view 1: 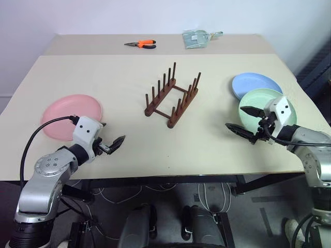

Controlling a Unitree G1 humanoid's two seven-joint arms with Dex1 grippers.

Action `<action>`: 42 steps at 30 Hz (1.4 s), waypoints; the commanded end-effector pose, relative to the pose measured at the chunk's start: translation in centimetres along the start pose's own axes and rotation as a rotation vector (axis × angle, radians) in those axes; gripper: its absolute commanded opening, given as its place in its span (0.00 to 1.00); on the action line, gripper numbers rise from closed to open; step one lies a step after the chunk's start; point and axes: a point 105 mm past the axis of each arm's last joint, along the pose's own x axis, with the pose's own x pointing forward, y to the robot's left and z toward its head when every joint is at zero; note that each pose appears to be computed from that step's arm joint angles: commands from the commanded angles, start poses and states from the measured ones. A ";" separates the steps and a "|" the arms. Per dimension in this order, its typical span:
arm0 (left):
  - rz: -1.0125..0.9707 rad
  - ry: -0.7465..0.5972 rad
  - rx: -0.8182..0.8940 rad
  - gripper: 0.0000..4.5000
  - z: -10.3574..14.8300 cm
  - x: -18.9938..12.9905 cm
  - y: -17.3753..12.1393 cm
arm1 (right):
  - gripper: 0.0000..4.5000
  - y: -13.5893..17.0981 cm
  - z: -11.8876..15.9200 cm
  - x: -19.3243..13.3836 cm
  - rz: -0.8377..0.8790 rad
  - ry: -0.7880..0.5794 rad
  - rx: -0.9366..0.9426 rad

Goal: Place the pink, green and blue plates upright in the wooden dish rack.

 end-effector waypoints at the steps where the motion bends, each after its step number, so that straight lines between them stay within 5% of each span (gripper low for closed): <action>1: -0.003 -0.022 0.012 0.96 0.7 0.0 -0.7 | 1.00 -0.5 0.9 0.2 -0.024 -0.037 -0.038; 13: -0.039 -0.032 -0.030 0.96 0.7 1.7 -3.9 | 1.00 2.8 1.2 1.9 0.084 -0.045 -0.007; 24: -0.184 0.010 -0.043 0.96 1.3 10.9 -12.7 | 1.00 7.5 2.1 3.7 0.122 -0.082 -0.010; 33: -0.091 0.013 -0.083 0.96 2.0 15.4 -12.7 | 1.00 7.6 1.8 3.3 0.087 -0.060 -0.025; 36: -0.112 -0.016 -0.094 0.78 2.5 15.8 -12.9 | 1.00 7.2 2.0 3.2 0.071 -0.065 -0.033; 42: -0.222 -0.060 -0.015 0.16 2.6 15.0 -12.9 | 1.00 6.8 1.7 2.5 0.055 -0.053 -0.048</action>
